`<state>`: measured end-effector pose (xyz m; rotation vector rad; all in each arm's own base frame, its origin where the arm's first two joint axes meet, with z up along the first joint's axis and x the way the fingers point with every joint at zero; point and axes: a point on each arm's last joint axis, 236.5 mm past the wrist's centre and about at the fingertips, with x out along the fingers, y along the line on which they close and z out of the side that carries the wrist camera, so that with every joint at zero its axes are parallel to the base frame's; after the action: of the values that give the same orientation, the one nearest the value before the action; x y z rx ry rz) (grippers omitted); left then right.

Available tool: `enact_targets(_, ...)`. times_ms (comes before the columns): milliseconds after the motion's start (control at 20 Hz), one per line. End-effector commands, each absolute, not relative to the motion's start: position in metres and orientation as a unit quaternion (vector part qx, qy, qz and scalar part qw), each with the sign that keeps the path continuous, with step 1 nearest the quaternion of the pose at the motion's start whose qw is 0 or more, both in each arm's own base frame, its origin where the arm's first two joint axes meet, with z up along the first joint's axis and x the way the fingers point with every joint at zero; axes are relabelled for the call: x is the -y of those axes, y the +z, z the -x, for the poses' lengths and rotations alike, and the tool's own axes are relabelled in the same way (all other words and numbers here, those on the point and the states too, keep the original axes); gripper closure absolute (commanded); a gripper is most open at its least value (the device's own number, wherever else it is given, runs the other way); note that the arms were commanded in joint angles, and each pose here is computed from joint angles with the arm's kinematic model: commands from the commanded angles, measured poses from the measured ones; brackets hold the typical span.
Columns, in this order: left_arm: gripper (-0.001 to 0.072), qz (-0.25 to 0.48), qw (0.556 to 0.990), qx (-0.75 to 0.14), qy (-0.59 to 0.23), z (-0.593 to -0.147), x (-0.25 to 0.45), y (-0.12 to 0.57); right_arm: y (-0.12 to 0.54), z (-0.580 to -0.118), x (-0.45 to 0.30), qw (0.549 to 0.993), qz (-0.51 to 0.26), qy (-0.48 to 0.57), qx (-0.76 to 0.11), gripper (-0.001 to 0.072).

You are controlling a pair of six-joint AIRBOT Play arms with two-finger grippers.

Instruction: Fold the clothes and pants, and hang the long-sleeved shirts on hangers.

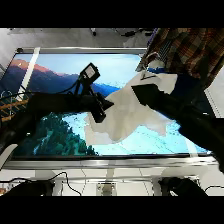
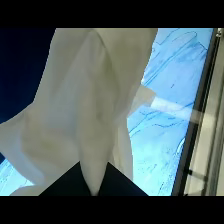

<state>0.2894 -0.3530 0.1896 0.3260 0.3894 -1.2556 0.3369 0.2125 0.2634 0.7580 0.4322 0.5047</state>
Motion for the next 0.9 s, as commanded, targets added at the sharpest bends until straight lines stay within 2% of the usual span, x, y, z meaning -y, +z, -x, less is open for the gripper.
enact_targets(0,0.0681,-0.153,0.771,-0.170,-0.595,-0.275,0.369,0.192,0.260,-0.369,-0.209,0.823,-0.503,0.215,-0.150,0.0215)
enact_targets(50,0.0681,-0.154,0.769,-0.169,-0.597,-0.273,0.370,0.192,0.258,-0.376,-0.209,0.823,-0.506,0.212,-0.144,0.0219)
enact_targets(100,0.0680,-0.154,0.768,-0.169,-0.598,-0.271,0.371,0.192,0.256,-0.381,-0.209,0.827,-0.502,0.211,-0.137,0.0319)
enact_targets(150,0.0680,-0.154,0.768,-0.169,-0.598,-0.271,0.371,0.192,0.255,-0.383,-0.209,0.831,-0.497,0.211,-0.135,0.0568)
enact_targets(200,0.0680,-0.154,0.768,-0.169,-0.598,-0.271,0.371,0.192,0.255,-0.383,-0.209,0.836,-0.489,0.212,-0.133,0.0672)
enact_targets(300,0.0679,-0.154,0.770,-0.169,-0.596,-0.273,0.370,0.192,0.261,-0.378,-0.206,0.851,-0.461,0.218,-0.122,0.0669)
enact_targets(350,0.0638,-0.154,0.770,-0.169,-0.595,-0.274,0.369,0.192,0.265,-0.375,-0.202,0.857,-0.453,0.217,-0.118,0.0669)
enact_targets(450,0.0266,-0.138,0.777,-0.176,-0.588,-0.277,0.368,0.195,0.272,-0.371,-0.185,0.865,-0.442,0.203,-0.124,0.0670)
enact_targets(500,0.0126,-0.126,0.783,-0.180,-0.582,-0.279,0.368,0.198,0.280,-0.371,-0.171,0.873,-0.433,0.190,-0.121,0.0670)
enact_targets(650,0.0115,-0.120,0.788,-0.169,-0.580,-0.275,0.364,0.211,0.328,-0.368,-0.115,0.890,-0.423,0.138,-0.098,0.0669)
enact_targets(850,0.0115,-0.119,0.793,-0.143,-0.580,-0.265,0.356,0.234,0.420,-0.350,-0.030,0.919,-0.389,0.066,-0.002,0.0668)
